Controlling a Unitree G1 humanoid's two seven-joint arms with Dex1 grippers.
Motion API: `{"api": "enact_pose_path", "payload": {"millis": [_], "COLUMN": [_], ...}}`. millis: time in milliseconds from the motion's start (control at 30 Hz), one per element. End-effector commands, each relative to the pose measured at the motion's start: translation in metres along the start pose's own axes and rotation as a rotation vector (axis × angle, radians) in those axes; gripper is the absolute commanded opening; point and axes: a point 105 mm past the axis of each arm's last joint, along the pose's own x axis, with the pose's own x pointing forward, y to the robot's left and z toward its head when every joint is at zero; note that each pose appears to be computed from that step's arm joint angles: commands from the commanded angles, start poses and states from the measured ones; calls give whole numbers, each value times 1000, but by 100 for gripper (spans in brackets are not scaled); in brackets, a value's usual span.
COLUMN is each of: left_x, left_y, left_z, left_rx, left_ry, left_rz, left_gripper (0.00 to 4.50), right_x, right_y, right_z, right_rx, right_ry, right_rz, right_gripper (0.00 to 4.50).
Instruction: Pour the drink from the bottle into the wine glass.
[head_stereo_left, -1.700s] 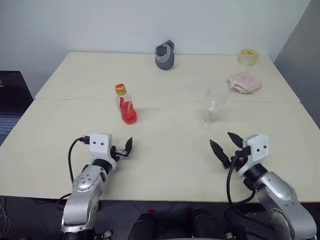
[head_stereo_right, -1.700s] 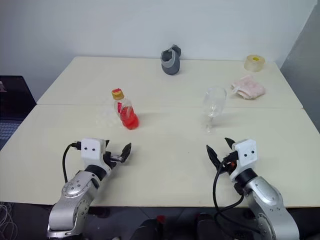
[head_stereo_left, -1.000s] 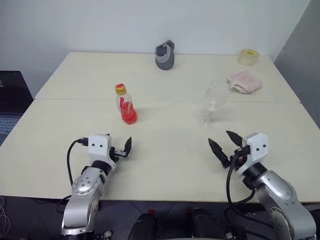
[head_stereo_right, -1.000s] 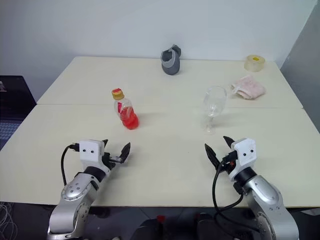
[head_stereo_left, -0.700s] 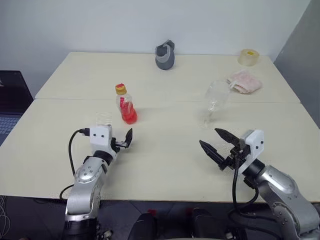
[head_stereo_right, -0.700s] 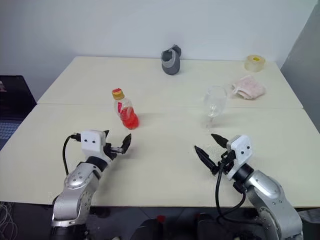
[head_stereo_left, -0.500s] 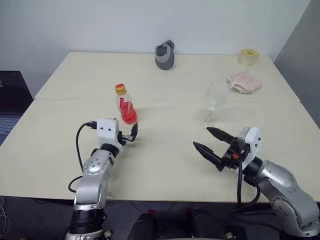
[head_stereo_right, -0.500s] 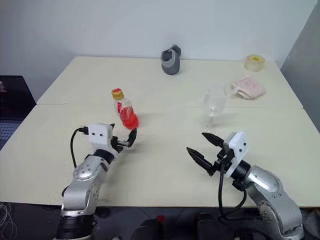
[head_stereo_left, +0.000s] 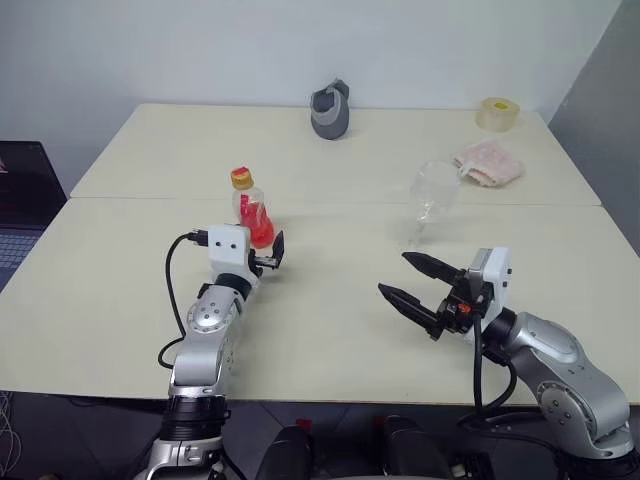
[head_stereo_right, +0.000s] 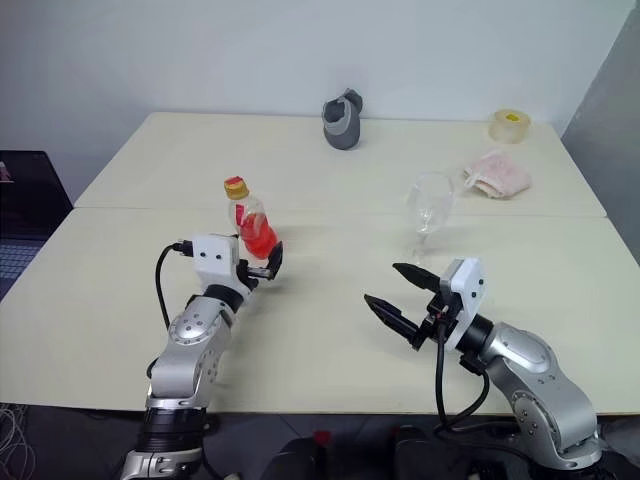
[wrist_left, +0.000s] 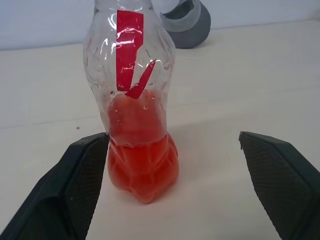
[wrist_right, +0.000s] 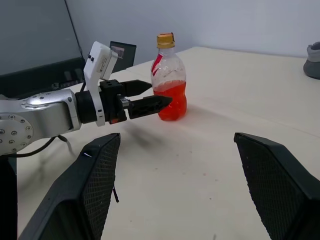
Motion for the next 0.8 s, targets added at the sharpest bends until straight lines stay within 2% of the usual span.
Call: {"api": "enact_pose_path", "payload": {"millis": [33, 400, 800], "left_x": [4, 16, 23], "left_y": [1, 9, 21], "left_z": [20, 39, 44], "left_rx": [16, 41, 62], "left_ry": [-76, -131, -146], "left_rz": [6, 51, 90], "left_gripper": [449, 449, 449], "right_x": [0, -3, -6], "right_y": [3, 2, 1], "right_z": [10, 8, 8], "right_rx": [-39, -34, -26], "right_ry": [-32, -25, -21], "right_rz": [6, -31, -61], "right_gripper": [389, 389, 389]}}
